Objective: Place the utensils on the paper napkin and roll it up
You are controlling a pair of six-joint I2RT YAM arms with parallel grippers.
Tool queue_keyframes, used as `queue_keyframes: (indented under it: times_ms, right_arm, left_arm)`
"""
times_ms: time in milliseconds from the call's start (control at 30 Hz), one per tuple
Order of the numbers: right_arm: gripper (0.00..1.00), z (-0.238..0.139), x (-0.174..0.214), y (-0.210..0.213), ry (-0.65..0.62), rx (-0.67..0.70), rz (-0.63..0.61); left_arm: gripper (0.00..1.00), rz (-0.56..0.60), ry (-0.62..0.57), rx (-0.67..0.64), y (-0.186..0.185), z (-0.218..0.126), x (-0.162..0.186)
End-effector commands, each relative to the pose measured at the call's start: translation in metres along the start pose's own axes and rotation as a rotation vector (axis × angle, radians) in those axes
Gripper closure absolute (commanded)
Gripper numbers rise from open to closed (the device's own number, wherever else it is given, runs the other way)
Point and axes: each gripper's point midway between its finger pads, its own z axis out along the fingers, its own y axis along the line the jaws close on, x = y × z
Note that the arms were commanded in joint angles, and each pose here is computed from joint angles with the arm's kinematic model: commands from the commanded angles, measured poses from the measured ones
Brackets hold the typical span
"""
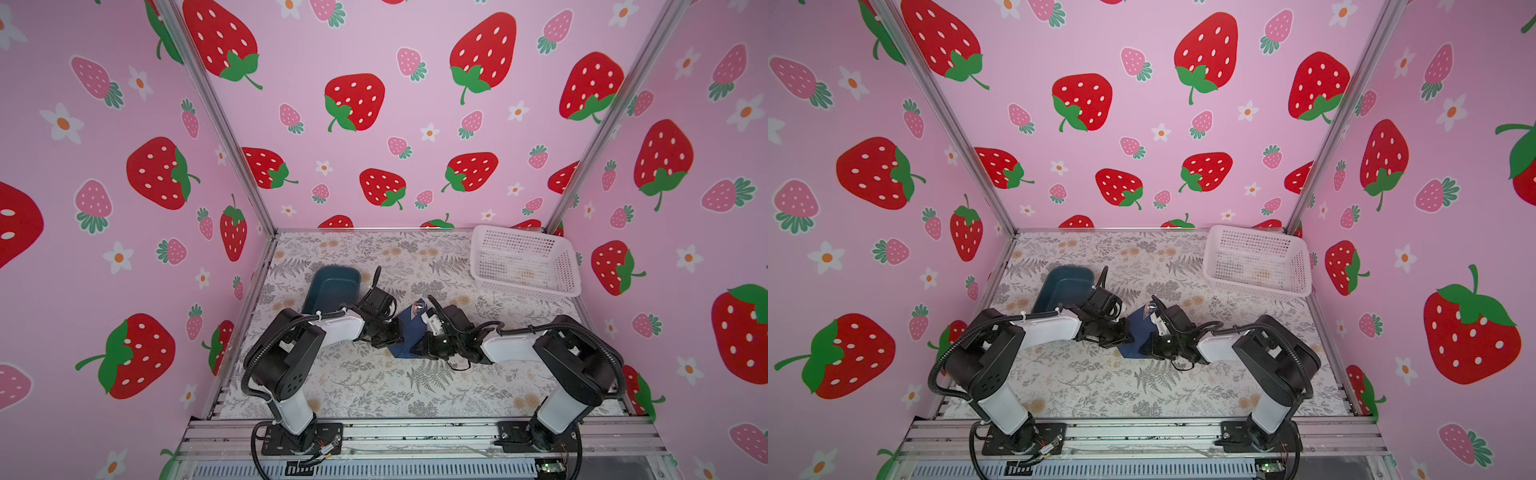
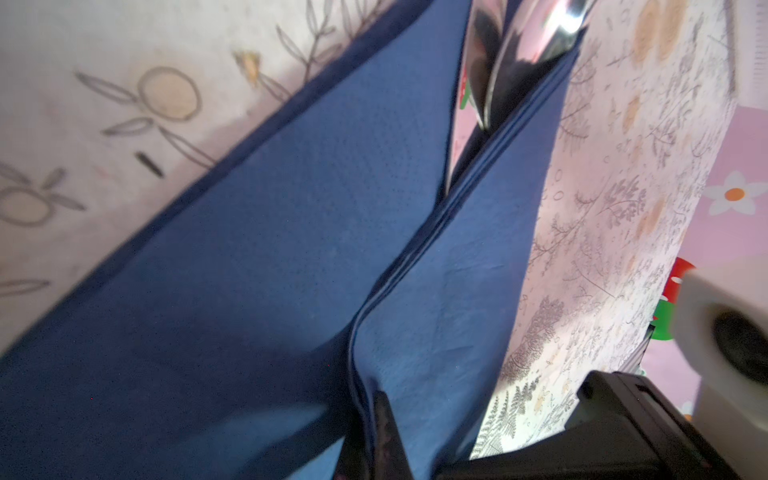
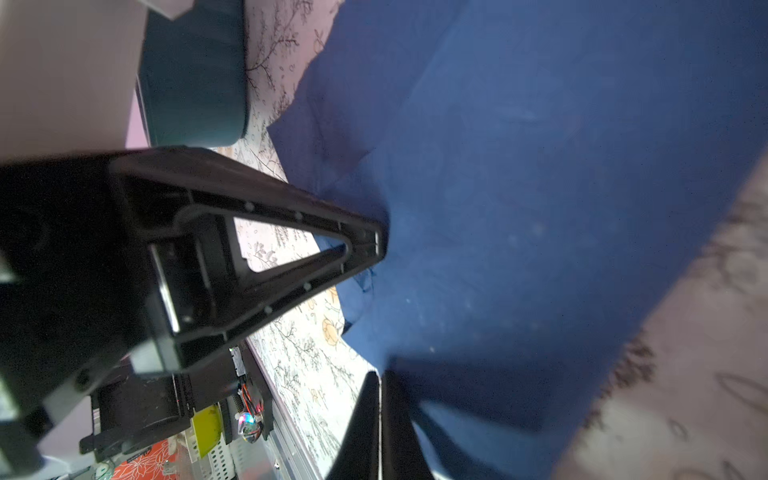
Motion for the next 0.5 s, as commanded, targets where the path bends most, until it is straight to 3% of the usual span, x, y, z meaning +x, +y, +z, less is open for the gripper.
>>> queue_keyframes:
  times_ms: [0,467]
  right_arm:
    - [0.92,0.007,-0.009,0.009,-0.017,-0.018,-0.004]
    - [0.91,0.015,0.003,-0.024,-0.01,0.09,0.01]
  left_arm:
    - [0.98,0.015,-0.001,0.006,-0.006,0.001,-0.005]
    - [0.95,0.026,-0.02,0.02,-0.012,-0.007,-0.006]
